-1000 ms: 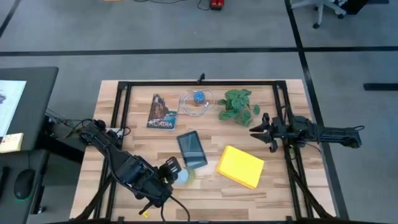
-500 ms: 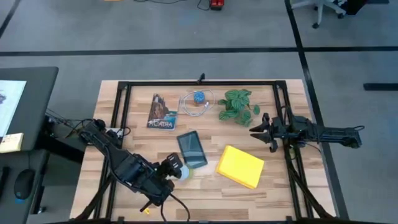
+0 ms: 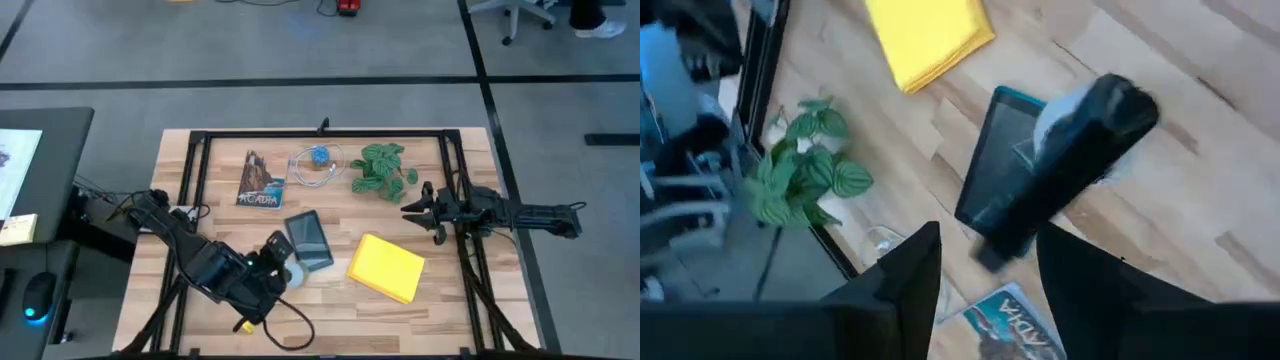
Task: Apply microfiber cloth
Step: Spray the front of the blue tablet
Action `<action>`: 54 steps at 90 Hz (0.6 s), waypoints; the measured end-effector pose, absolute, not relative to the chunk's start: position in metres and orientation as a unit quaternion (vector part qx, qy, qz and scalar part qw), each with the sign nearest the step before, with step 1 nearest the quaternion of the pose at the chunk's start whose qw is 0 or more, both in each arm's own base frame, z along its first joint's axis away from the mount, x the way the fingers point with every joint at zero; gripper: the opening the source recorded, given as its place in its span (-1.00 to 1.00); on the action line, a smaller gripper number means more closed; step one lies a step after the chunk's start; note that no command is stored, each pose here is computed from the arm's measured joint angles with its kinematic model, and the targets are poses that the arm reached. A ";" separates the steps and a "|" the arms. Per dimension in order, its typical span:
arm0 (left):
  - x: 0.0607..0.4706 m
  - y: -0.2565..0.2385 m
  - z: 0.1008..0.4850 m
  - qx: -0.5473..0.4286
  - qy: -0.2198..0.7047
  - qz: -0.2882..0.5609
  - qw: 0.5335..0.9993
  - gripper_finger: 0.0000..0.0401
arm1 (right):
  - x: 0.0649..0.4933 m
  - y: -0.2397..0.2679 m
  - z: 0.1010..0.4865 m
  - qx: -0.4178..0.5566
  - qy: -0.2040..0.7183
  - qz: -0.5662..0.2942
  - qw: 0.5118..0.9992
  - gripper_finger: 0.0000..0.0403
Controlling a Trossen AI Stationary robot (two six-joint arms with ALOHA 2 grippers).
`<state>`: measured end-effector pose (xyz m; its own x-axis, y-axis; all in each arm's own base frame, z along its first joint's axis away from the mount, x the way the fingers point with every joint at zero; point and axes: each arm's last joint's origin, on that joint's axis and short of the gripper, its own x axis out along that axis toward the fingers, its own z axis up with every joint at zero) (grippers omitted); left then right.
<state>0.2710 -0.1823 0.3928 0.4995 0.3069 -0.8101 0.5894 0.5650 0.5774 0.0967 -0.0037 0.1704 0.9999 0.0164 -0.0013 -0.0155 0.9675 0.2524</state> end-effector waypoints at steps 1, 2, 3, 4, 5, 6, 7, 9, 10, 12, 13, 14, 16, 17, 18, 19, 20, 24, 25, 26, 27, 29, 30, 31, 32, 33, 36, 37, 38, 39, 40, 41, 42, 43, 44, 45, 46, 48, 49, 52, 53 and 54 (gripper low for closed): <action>0.271 -0.182 0.393 0.454 0.491 -0.094 0.738 -0.28 | 0.097 -0.004 0.170 0.127 0.002 0.008 0.992 -0.52; 0.270 -0.181 0.394 0.451 0.490 -0.093 0.740 -0.28 | 0.097 -0.004 0.170 0.127 0.002 0.008 0.992 -0.52; 0.270 -0.180 0.395 0.448 0.490 -0.091 0.742 -0.28 | 0.097 -0.004 0.170 0.127 0.002 0.008 0.992 -0.52; 0.269 -0.179 0.396 0.445 0.489 -0.089 0.744 -0.28 | 0.097 -0.004 0.170 0.127 0.002 0.008 0.992 -0.52; 0.269 -0.179 0.397 0.443 0.489 -0.087 0.747 -0.28 | 0.097 -0.004 0.171 0.127 0.001 0.008 0.992 -0.52; 0.268 -0.178 0.398 0.440 0.488 -0.086 0.749 -0.28 | 0.097 -0.004 0.171 0.127 0.001 0.008 0.992 -0.52; 0.268 -0.177 0.399 0.438 0.488 -0.084 0.751 -0.28 | 0.097 -0.004 0.171 0.127 0.001 0.008 0.992 -0.52; 0.267 -0.175 0.401 0.433 0.487 -0.080 0.754 -0.28 | 0.097 -0.004 0.171 0.127 0.001 0.008 0.992 -0.52; 0.266 -0.174 0.402 0.431 0.486 -0.078 0.756 -0.28 | 0.097 -0.004 0.171 0.127 0.001 0.008 0.992 -0.52; 0.266 -0.172 0.403 0.428 0.485 -0.075 0.759 -0.28 | 0.097 -0.004 0.170 0.127 0.001 0.008 0.992 -0.52; 0.265 -0.171 0.404 0.426 0.485 -0.073 0.760 -0.28 | 0.097 -0.004 0.170 0.127 0.001 0.008 0.992 -0.52; 0.265 -0.170 0.405 0.424 0.484 -0.072 0.762 -0.28 | 0.097 -0.004 0.171 0.127 0.001 0.008 0.992 -0.52; 0.264 -0.169 0.406 0.421 0.483 -0.068 0.765 -0.28 | 0.097 -0.004 0.171 0.127 0.001 0.008 0.992 -0.52; 0.264 -0.168 0.407 0.419 0.483 -0.066 0.766 -0.28 | 0.097 -0.004 0.170 0.127 0.001 0.008 0.992 -0.52; 0.264 -0.167 0.407 0.418 0.482 -0.064 0.767 -0.28 | 0.097 -0.004 0.170 0.127 0.002 0.008 0.992 -0.52; 0.264 -0.166 0.408 0.417 0.482 -0.062 0.768 -0.28 | 0.097 -0.004 0.171 0.127 0.002 0.008 0.992 -0.52; 0.263 -0.165 0.409 0.415 0.481 -0.061 0.770 -0.28 | 0.097 -0.004 0.170 0.127 0.002 0.008 0.992 -0.52; 0.262 -0.162 0.412 0.409 0.478 -0.052 0.775 -0.28 | 0.097 -0.004 0.171 0.127 0.001 0.008 0.992 -0.52; 0.261 -0.161 0.412 0.407 0.478 -0.049 0.777 -0.28 | 0.097 -0.004 0.170 0.127 0.002 0.008 0.992 -0.52; 0.261 -0.160 0.413 0.404 0.477 -0.046 0.779 -0.28 | 0.097 -0.004 0.170 0.127 0.002 0.008 0.992 -0.52; 0.261 -0.159 0.414 0.401 0.476 -0.042 0.781 -0.28 | 0.097 -0.004 0.170 0.127 0.002 0.008 0.992 -0.52; 0.260 -0.158 0.415 0.395 0.475 -0.034 0.786 -0.28 | 0.097 -0.004 0.170 0.127 0.002 0.008 0.992 -0.52; 0.259 -0.157 0.416 0.391 0.473 -0.029 0.789 -0.28 | 0.097 -0.004 0.171 0.127 0.001 0.008 0.992 -0.52; 0.259 -0.156 0.417 0.388 0.472 -0.023 0.792 -0.28 | 0.097 -0.004 0.171 0.127 0.001 0.008 0.992 -0.52; 0.258 -0.154 0.418 0.384 0.470 -0.017 0.795 -0.28 | 0.097 -0.004 0.171 0.127 0.002 0.008 0.992 -0.52; 0.258 -0.153 0.419 0.379 0.469 -0.011 0.798 -0.28 | 0.097 -0.004 0.171 0.127 0.002 0.008 0.992 -0.52; 0.256 -0.151 0.422 0.364 0.464 0.008 0.807 -0.28 | 0.097 -0.004 0.170 0.127 0.002 0.008 0.992 -0.52; 0.256 -0.150 0.423 0.359 0.463 0.014 0.811 -0.28 | 0.097 -0.004 0.171 0.127 0.002 0.008 0.992 -0.52; 0.256 -0.148 0.424 0.353 0.461 0.020 0.814 -0.28 | 0.097 -0.004 0.171 0.127 0.002 0.008 0.992 -0.52; 0.255 -0.147 0.424 0.347 0.460 0.026 0.817 -0.28 | 0.097 -0.004 0.171 0.127 0.002 0.008 0.992 -0.52; 0.255 -0.146 0.425 0.341 0.458 0.033 0.820 -0.28 | 0.097 -0.004 0.171 0.127 0.002 0.008 0.992 -0.52; 0.255 -0.145 0.426 0.335 0.457 0.039 0.823 -0.28 | 0.097 -0.004 0.171 0.127 0.002 0.008 0.992 -0.52; 0.255 -0.144 0.426 0.328 0.456 0.045 0.826 -0.28 | 0.097 -0.004 0.170 0.127 0.002 0.008 0.992 -0.52; 0.254 -0.143 0.427 0.321 0.455 0.050 0.829 -0.28 | 0.097 -0.004 0.170 0.127 0.002 0.008 0.992 -0.52; 0.254 -0.142 0.427 0.314 0.454 0.055 0.832 -0.28 | 0.097 -0.004 0.170 0.127 0.002 0.008 0.992 -0.52; 0.254 -0.141 0.428 0.306 0.453 0.060 0.835 -0.28 | 0.097 -0.004 0.171 0.127 0.002 0.008 0.992 -0.52; 0.253 -0.140 0.429 0.298 0.452 0.065 0.838 -0.28 | 0.097 -0.004 0.170 0.127 0.002 0.008 0.992 -0.52; 0.253 -0.139 0.430 0.281 0.450 0.074 0.845 -0.28 | 0.097 -0.004 0.170 0.127 0.002 0.008 0.992 -0.52; 0.252 -0.138 0.431 0.271 0.448 0.079 0.848 -0.28 | 0.097 -0.004 0.170 0.127 0.002 0.008 0.992 -0.52; 0.251 -0.135 0.433 0.239 0.443 0.097 0.859 -0.28 | 0.097 -0.004 0.171 0.127 0.002 0.008 0.992 -0.52; 0.250 -0.134 0.433 0.228 0.442 0.102 0.862 -0.28 | 0.097 -0.004 0.171 0.127 0.002 0.008 0.992 -0.52; 0.250 -0.134 0.434 0.218 0.440 0.107 0.864 -0.28 | 0.097 -0.004 0.171 0.127 0.002 0.008 0.992 -0.52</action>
